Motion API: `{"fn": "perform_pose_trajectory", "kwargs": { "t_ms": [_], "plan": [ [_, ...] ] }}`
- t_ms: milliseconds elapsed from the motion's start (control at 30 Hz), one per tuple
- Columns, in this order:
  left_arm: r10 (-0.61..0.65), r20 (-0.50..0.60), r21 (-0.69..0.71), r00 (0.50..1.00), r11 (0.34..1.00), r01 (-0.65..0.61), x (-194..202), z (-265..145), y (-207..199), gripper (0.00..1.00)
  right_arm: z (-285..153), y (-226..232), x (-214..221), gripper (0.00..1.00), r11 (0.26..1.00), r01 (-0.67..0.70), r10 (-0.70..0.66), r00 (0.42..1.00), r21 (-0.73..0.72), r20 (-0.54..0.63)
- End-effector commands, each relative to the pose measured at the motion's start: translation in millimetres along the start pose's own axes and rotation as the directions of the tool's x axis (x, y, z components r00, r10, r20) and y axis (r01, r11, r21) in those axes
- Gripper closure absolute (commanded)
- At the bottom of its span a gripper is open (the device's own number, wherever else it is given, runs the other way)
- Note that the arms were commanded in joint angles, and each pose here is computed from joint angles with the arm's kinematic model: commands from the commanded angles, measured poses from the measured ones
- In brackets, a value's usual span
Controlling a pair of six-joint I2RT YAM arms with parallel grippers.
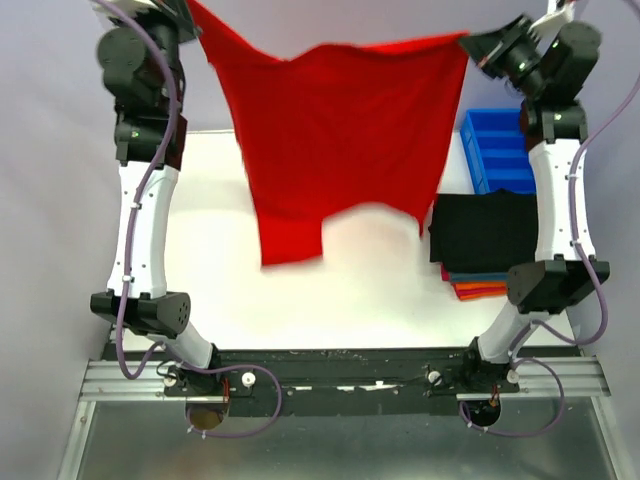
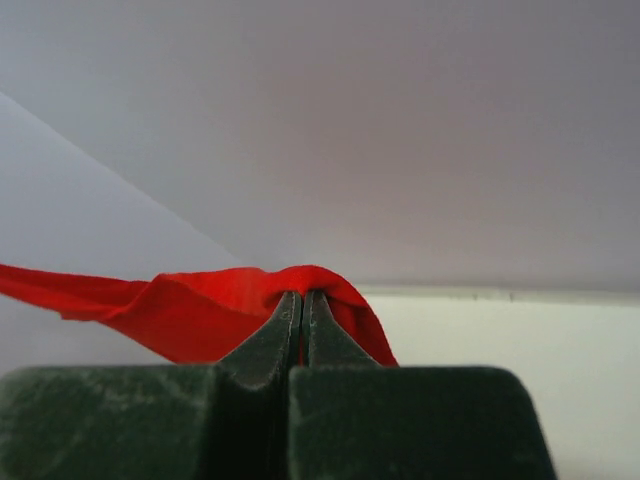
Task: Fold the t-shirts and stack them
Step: Flatten out the tshirt
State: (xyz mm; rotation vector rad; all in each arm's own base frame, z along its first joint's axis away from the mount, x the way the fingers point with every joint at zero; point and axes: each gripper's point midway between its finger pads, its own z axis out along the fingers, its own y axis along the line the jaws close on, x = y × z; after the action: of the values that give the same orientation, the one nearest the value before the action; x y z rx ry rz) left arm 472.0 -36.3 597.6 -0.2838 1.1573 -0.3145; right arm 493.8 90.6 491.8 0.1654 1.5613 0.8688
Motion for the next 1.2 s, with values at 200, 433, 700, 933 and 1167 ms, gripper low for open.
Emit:
{"fn": "perform_pose_trajectory", "kwargs": {
  "t_ms": [200,433,700,933,1167],
  "plan": [
    [0.068,0.174,-0.019,0.982,0.998,-0.065,-42.2,29.7,1.1,1.00,46.2,-3.3,-32.1,0.99,0.970,-0.069,0.061,0.997,-0.233,-0.041],
    [0.068,0.009,-0.128,0.998,0.990,-0.067,56.1,-0.9,52.5,1.00,37.6,-65.2,58.4,0.99,0.976,-0.166,0.134,0.968,-0.138,-0.213],
    [-0.090,-0.099,-0.287,0.991,0.956,0.058,115.3,-117.0,95.9,1.00,-13.7,-121.7,175.4,0.99,0.937,-0.347,0.343,0.882,0.049,-0.324],
    [-0.209,-0.238,-0.469,0.949,0.880,0.076,170.5,-218.4,136.1,1.00,-67.8,-140.8,259.4,0.99,0.901,-0.381,0.433,0.800,0.205,-0.415],
    [-0.238,-0.342,-0.552,0.909,0.834,0.011,199.9,-300.0,163.0,1.00,-139.0,-135.2,313.6,0.99,0.867,-0.352,0.483,0.770,0.353,-0.417]
  ]
}}
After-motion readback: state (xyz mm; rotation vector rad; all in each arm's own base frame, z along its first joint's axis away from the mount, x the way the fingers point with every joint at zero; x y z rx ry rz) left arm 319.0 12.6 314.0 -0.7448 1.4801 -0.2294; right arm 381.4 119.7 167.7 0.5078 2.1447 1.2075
